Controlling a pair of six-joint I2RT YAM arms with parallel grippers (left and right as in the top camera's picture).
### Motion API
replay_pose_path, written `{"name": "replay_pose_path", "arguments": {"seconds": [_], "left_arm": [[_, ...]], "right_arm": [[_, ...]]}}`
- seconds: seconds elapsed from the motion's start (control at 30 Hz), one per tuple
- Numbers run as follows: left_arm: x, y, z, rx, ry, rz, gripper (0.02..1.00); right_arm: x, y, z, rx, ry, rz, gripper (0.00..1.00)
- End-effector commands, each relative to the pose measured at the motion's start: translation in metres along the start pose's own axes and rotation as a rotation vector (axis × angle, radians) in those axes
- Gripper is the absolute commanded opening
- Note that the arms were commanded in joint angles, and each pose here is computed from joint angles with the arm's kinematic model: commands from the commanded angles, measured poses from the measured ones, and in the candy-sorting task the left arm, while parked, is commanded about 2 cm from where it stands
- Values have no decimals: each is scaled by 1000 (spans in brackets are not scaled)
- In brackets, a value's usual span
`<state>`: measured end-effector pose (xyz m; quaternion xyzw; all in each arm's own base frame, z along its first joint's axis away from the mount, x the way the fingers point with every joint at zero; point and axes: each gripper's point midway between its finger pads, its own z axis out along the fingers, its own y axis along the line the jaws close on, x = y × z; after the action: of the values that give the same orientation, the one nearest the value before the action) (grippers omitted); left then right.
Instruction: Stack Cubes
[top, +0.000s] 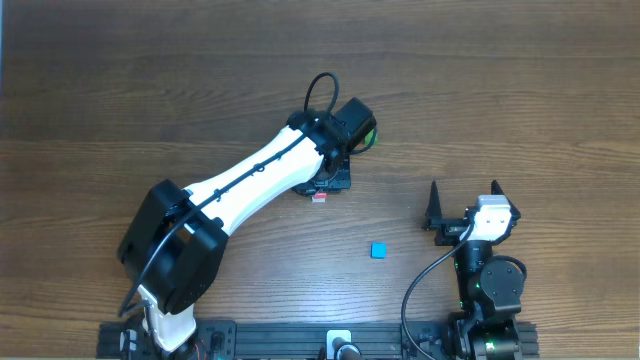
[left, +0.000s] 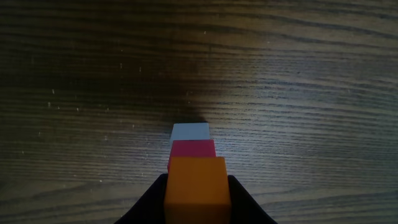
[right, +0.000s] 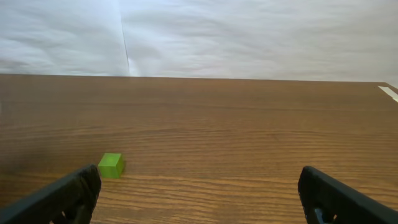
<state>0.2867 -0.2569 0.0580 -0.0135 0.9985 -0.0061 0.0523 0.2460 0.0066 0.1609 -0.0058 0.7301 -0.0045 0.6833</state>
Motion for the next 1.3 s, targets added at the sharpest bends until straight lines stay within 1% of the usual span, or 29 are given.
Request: {"name": "replay_pose_path", "arguments": {"seconds": [0.03,0.6,1.3], "left_arm": [[-10,1,-11,18,-31,-34,40],[-12,3,-16,29,-38,-43,38],[-5,3,-20,33,-14,-35,40]], "right_arm": [[3,0,0,-2,1,-6,991],[3,0,0,-2,1,-6,991],[3,0,0,-2,1,-6,991]]}}
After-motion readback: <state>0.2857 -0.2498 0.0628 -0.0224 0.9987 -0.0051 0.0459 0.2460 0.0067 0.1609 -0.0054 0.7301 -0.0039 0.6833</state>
